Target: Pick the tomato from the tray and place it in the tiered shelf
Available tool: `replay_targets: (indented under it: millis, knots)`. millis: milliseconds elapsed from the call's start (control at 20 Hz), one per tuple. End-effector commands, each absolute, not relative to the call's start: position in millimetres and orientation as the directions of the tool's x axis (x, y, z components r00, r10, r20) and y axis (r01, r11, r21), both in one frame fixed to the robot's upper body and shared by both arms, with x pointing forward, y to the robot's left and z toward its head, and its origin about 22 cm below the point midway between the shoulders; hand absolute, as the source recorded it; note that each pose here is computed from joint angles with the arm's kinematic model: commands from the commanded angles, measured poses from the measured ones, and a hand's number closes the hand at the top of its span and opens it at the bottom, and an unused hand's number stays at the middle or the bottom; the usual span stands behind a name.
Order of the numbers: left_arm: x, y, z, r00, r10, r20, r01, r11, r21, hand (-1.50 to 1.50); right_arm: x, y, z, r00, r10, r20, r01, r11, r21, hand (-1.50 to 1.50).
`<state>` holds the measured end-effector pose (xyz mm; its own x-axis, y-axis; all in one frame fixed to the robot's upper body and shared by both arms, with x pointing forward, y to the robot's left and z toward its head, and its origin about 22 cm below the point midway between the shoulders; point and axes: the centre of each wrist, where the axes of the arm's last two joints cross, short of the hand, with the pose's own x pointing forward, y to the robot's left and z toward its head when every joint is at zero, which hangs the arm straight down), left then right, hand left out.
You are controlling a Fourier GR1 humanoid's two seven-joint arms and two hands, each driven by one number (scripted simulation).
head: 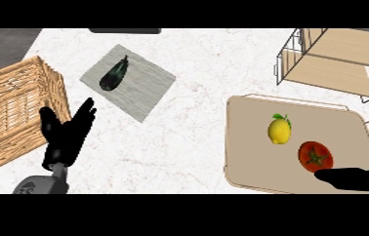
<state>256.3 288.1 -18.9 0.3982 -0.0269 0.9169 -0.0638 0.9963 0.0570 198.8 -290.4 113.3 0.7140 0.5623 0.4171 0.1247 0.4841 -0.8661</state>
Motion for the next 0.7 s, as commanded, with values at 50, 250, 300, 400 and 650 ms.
replay_targets:
  millis: [50,250,300,400,650]
  knots:
    - [260.1,290.0,-16.6,0.438,-0.021,0.899,-0.063,0.997,0.055,0.0,210.3,-269.6,115.5,0.826,0.433,0.36,0.133,0.472,-0.872,-1.5]
    - [239.6,289.0,-37.0,0.454,-0.01,0.891,-0.076,0.996,0.05,0.0,217.2,-270.3,90.7,0.838,0.42,0.347,0.128,0.468,-0.874,-1.5]
    - [248.7,303.1,-20.2,0.441,-0.003,0.898,-0.078,0.996,0.042,0.0,219.0,-278.1,85.3,0.837,0.425,0.345,0.12,0.473,-0.873,-1.5]
    - [250.0,279.3,-27.4,0.427,-0.011,0.904,-0.066,0.997,0.044,0.0,230.3,-264.3,85.5,0.845,0.433,0.314,0.101,0.448,-0.888,-1.5]
    - [248.0,298.9,-16.8,0.443,-0.008,0.897,-0.079,0.996,0.048,0.0,227.5,-275.7,66.0,0.869,0.415,0.27,0.091,0.402,-0.911,-1.5]
